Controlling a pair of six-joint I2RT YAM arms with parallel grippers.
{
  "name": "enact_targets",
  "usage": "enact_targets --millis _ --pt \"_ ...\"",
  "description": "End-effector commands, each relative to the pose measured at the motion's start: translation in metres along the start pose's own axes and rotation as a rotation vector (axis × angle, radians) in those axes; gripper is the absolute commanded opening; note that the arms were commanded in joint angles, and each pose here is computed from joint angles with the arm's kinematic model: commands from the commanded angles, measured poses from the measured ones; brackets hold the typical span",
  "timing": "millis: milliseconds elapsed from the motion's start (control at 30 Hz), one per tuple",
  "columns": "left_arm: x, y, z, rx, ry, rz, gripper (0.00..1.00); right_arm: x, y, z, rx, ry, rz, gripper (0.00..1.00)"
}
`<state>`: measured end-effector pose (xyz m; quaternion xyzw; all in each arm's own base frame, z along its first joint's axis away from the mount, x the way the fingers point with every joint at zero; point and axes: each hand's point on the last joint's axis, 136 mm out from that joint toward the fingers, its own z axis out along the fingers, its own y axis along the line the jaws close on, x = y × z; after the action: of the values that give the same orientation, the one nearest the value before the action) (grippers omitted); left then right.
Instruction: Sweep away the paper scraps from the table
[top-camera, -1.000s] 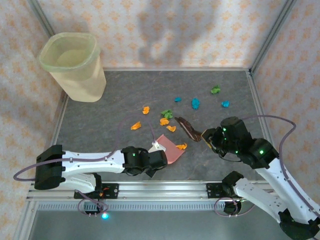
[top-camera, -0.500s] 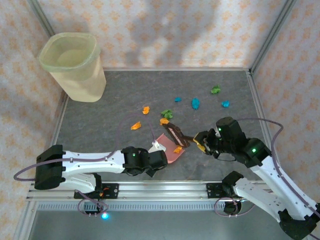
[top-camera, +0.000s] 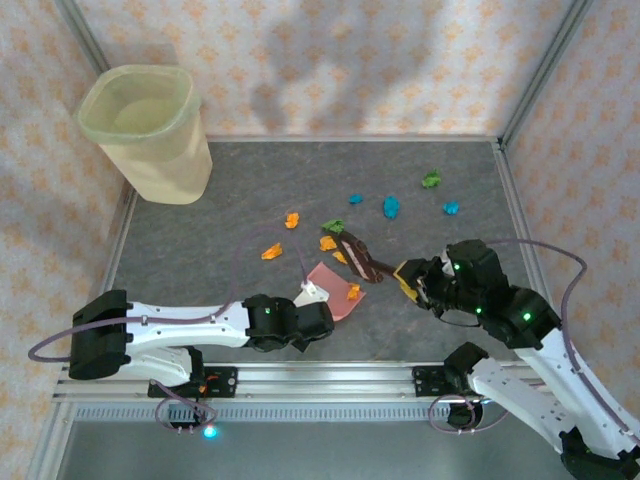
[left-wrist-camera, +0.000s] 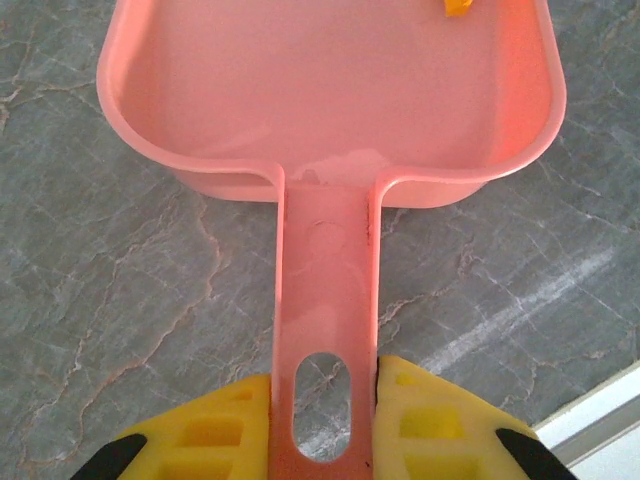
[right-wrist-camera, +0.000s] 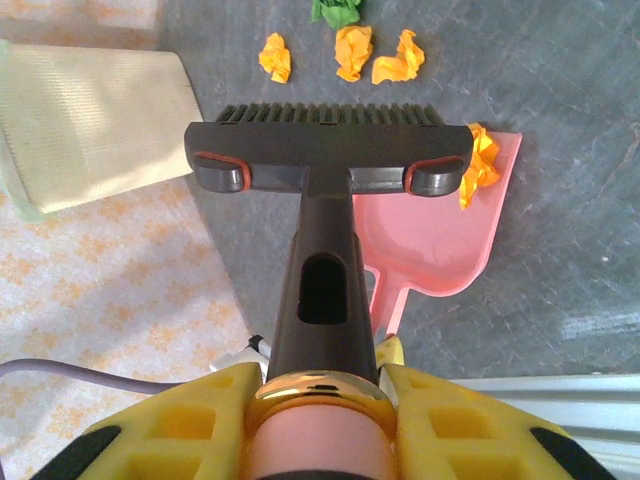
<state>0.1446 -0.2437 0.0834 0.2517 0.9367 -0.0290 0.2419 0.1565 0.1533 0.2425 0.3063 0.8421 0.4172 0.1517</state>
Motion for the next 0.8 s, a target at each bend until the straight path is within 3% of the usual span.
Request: enact_targets --millis 0,200,300,533,767 --pt "-0.003 0.020 -0.001 -0.063 -0.029 -0.058 0.00 -0.023 0.028 -0.008 -0.085 -0.132 -0.085 0.00" --pt "-0.003 0.032 0.003 -0.096 -0.022 -0.123 0.00 -0.043 0.055 0.002 -0.178 -0.255 -0.298 0.00" --pt "-0.003 0.033 0.007 -0.104 -0.012 -0.141 0.00 -0.053 0.054 0.013 -0.118 -0.288 -0.364 0.00" --pt "-0.007 0.039 0.012 -0.141 -0.008 -0.169 0.00 -0.041 0.041 0.057 0.002 -0.133 -0.406 0.00" --pt "-0.012 0.039 0.015 -0.152 -0.016 -0.176 0.00 -0.028 0.026 0.076 0.032 -0.035 -0.385 0.00"
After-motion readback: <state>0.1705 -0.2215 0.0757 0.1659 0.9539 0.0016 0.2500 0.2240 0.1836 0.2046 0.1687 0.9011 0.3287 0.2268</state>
